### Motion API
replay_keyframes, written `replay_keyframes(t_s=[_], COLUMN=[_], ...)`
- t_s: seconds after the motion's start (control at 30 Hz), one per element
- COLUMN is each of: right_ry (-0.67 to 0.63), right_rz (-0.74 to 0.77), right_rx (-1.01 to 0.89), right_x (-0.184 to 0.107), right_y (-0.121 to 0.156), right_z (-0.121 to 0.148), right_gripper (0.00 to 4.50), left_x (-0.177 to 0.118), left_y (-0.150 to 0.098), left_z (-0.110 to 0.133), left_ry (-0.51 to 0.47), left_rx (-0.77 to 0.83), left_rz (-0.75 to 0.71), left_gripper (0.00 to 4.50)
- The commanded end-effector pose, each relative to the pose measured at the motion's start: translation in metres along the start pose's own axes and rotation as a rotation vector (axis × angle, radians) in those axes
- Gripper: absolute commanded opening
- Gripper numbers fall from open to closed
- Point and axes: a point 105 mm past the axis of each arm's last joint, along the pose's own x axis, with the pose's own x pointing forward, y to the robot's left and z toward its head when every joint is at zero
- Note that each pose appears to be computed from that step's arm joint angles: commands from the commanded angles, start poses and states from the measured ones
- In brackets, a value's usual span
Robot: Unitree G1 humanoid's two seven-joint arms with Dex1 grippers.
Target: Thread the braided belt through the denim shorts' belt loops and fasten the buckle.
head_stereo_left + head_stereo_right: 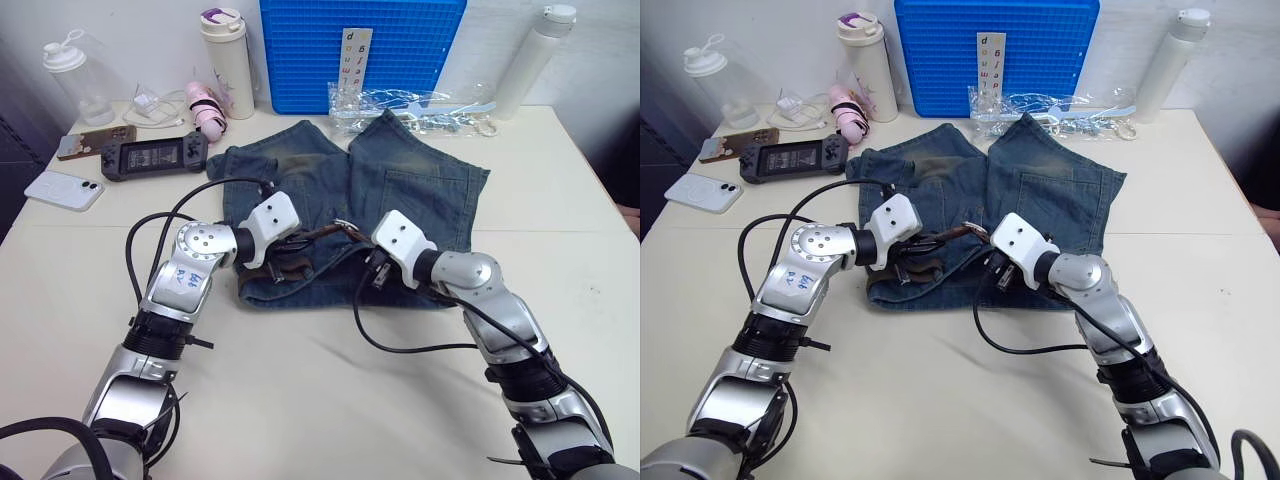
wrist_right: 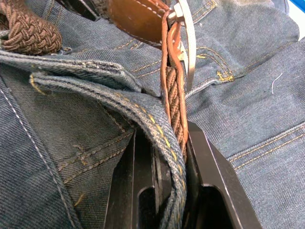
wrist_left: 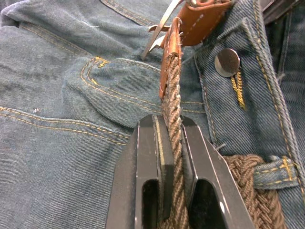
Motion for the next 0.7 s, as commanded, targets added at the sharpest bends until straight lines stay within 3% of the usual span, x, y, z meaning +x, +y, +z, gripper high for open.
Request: replay_keyframes(t_s=[0.03,0.3,0.5,0.7], right_ry=[-0.041,-0.063,-0.124,-0.139], right_rz=[0.011,0.058,0.155,0.206], right_rx=[-0.007,-0.014,-0.034,-0.032], right_x=[-0.001,-0.002,-0.001,-0.008], right_y=[0.006,0.014,0.033,0.039], right_z=[0.01,0.014,0.029,0.033], right_gripper=[0.03,0.03,0.03,0.03], left_x=[-0.004,0.002,0.025,0.041], left_y=[0.007,0.008,-0.023,-0.029], left_z=[0.022,0.03,0.044,0.053], left_ry=[-0.064,-0.091,-0.123,-0.156], left_rx=[0.049,0.025,0.052,0.024], left_rz=[0.036,0.07,-0.027,-0.039], left_gripper=[0.0,0.0,0.0,0.0])
